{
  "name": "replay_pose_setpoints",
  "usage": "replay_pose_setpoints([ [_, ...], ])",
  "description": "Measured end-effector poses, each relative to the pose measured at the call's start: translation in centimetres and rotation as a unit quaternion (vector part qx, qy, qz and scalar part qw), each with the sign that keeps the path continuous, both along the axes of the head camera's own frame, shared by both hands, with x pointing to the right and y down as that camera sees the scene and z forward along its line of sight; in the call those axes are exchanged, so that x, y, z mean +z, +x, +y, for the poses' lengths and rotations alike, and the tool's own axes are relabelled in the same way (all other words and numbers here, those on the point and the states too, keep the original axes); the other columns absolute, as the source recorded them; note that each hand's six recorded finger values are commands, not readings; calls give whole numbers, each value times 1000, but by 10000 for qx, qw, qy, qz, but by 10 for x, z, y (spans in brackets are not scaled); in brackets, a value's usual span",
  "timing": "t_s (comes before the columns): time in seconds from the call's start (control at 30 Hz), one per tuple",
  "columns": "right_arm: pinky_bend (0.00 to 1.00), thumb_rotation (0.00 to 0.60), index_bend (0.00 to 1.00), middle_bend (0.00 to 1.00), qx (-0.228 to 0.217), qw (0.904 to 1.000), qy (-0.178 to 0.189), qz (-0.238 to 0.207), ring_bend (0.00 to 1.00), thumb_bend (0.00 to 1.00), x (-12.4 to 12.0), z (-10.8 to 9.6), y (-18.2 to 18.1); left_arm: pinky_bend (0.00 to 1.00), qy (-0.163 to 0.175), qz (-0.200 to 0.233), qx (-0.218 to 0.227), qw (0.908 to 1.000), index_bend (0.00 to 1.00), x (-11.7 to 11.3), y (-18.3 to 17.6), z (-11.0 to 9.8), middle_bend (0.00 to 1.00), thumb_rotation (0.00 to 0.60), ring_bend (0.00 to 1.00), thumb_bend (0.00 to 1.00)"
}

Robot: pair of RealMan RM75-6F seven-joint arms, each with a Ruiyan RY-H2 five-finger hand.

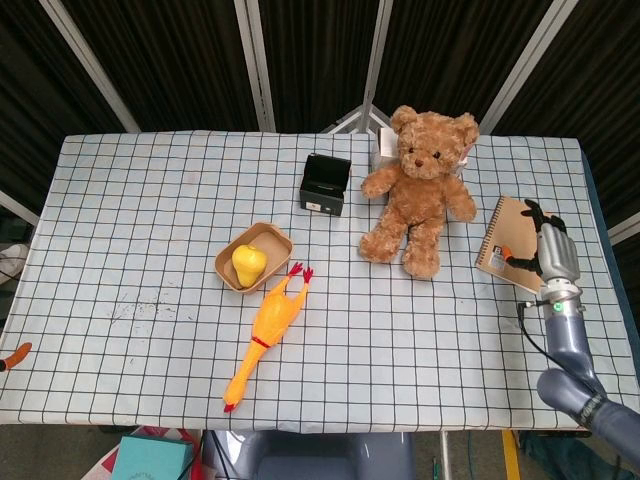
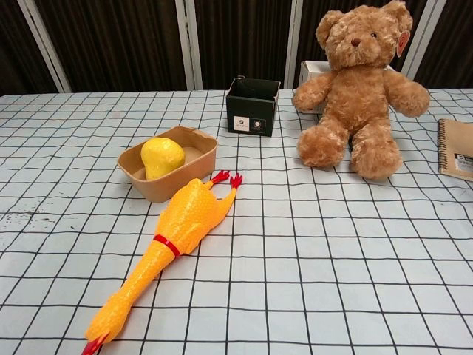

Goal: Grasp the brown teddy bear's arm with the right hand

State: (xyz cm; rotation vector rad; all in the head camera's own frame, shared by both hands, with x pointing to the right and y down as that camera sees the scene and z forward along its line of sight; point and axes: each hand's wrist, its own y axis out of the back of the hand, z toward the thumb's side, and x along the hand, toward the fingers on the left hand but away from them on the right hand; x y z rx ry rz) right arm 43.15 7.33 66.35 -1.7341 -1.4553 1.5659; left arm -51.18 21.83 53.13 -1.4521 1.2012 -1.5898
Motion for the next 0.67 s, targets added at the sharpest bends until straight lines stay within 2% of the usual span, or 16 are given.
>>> replay_pose_setpoints([
  [0.07,0,600,210,203,-533,9981,41,312,136,362,-16,23,-1,135,15,26,24,10000,248,-2,0,1,0,600,0,269],
  [0.13,0,600,210,203,-1087,9920,39,646,136,362,-31,52,-5,135,29,42,49,10000,249,-4,0,3,0,600,0,269],
  [0.23,0,600,210,203,-1560,9820,124,1060,136,361,-52,89,-9,135,42,60,75,9999,249,-6,0,5,0,600,0,269],
  [0.47,0,600,210,203,-1966,9665,521,1564,122,361,-84,143,-9,135,62,51,81,9999,249,-8,-2,5,0,600,0,269],
  [0.53,0,600,210,203,-2041,9643,491,1611,114,361,-84,151,-9,135,61,33,76,9999,249,-8,-2,4,0,600,0,269],
  [0.67,0,600,210,204,-2026,9641,449,1660,108,362,-80,153,-6,135,51,0,100,9999,249,-6,-1,4,0,600,0,269],
])
